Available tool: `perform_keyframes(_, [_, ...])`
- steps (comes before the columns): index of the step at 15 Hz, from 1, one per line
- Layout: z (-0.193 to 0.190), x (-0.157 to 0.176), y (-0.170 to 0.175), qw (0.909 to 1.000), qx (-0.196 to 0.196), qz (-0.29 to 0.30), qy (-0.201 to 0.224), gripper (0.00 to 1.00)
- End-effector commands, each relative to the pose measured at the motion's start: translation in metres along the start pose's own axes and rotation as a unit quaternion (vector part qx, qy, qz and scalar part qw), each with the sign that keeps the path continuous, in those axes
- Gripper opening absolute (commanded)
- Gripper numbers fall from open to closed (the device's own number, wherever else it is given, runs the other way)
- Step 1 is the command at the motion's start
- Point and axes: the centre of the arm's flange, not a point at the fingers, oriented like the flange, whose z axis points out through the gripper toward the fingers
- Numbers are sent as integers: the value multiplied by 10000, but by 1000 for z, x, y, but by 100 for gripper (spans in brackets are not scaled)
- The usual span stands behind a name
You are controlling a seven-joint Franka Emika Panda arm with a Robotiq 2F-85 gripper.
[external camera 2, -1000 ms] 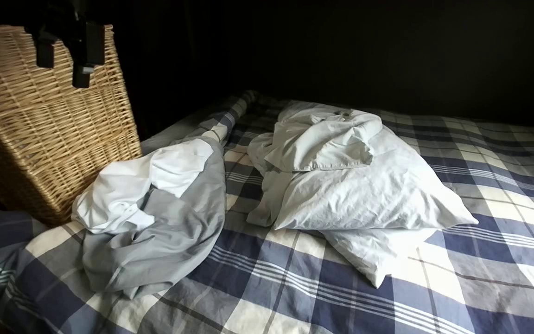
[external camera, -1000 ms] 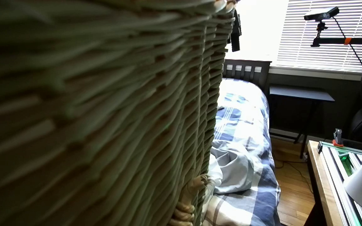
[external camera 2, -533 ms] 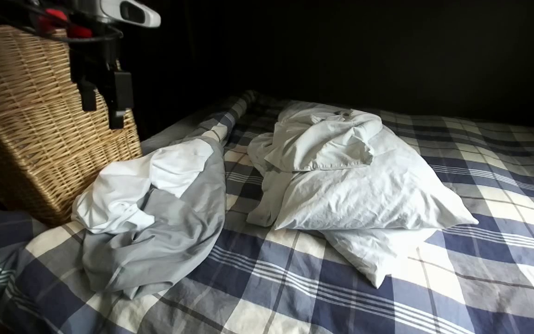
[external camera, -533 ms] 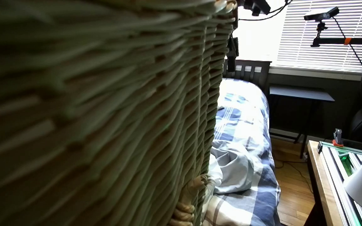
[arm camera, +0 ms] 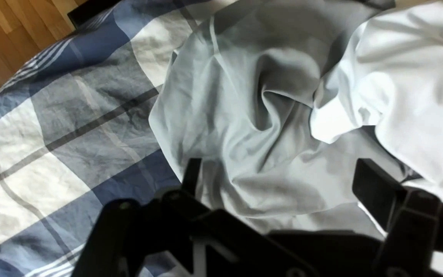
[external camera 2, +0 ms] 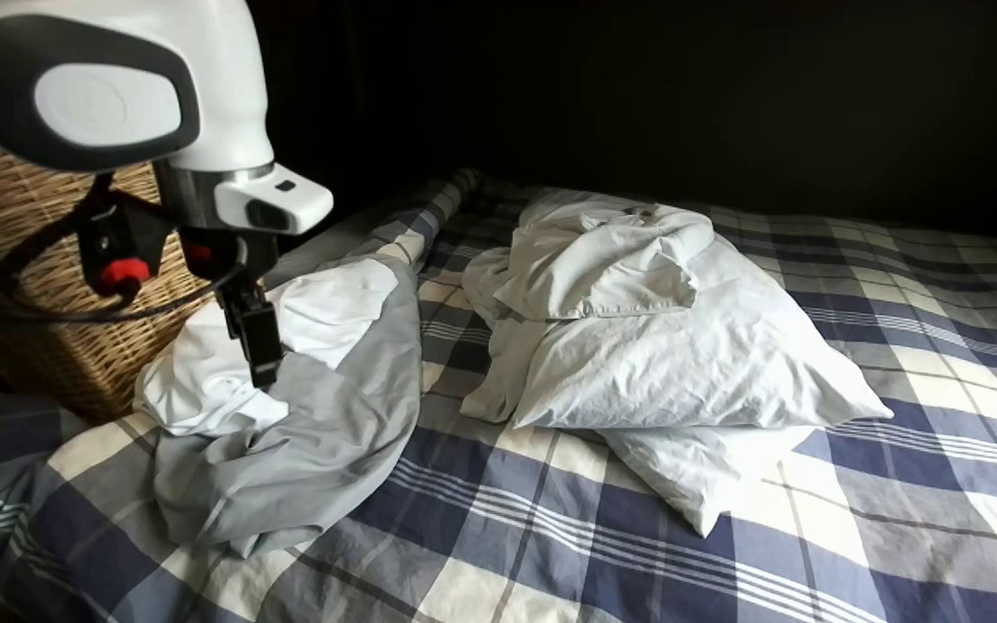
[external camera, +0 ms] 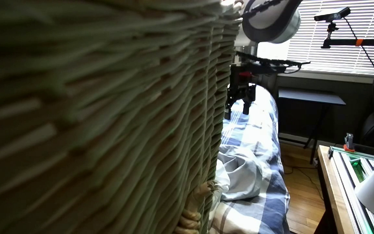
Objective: Lift the grey pillow case cover and put it in the washing basket
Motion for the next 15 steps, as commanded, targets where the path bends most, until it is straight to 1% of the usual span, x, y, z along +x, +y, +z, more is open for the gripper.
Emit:
perform_keyframes(1, [64,-7,1,9977,-146,636,172,100])
perform_keyframes(3, [92,-5,2,9955,-151,897,252,100])
perform_keyframes(4, [105,-3,2,9956,-181,898,170,100])
perform_keyframes(5, [115,-1,1,9962,-162,860,-14,100])
perform_keyframes(6, [87,-10,8,9969,-138,764,132,100])
perform_keyframes(7, [98,-11,9,9968,-182,782,32,100])
perform_keyframes(9, [109,-9,8,9965,-226,796,-61,100])
perform_keyframes(14, [108,-5,7,9966,-216,799,-45,100])
perform_keyframes(15, [115,-3,6,9956,-298,891,2,100])
